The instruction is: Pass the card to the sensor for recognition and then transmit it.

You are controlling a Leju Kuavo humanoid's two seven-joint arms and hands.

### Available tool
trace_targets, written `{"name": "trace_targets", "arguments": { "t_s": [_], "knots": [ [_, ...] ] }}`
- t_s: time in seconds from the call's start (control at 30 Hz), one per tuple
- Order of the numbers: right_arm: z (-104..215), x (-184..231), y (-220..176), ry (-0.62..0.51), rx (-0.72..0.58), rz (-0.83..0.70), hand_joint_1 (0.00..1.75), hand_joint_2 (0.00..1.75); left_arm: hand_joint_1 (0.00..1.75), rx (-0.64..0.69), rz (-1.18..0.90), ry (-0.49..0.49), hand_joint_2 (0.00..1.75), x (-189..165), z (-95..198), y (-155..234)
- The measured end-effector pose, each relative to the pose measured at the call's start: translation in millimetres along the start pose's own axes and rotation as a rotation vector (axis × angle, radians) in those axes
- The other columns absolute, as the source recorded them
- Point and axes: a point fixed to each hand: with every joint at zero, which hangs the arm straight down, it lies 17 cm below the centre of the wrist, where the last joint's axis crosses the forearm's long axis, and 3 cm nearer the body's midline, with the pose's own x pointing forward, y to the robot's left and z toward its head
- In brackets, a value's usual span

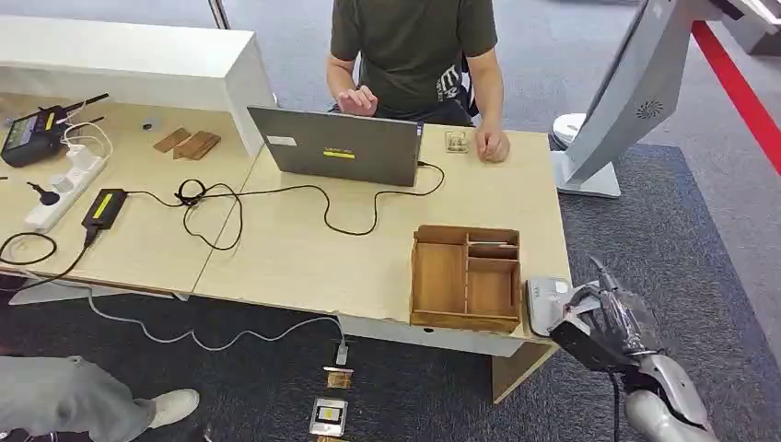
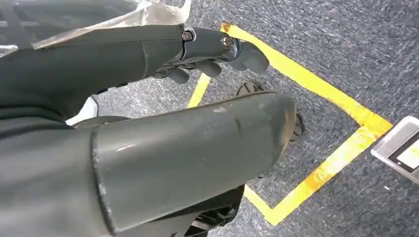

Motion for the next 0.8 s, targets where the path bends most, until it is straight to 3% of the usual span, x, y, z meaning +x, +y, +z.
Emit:
{"name": "trace_targets", "arguments": {
  "t_s": [0.8],
  "knots": [
    [7,15,29,-0.024,0.037,-0.058,1.75,1.75,0.00,-0.017,0.007,-0.042,0.00,7,1,-4]
  ]
}}
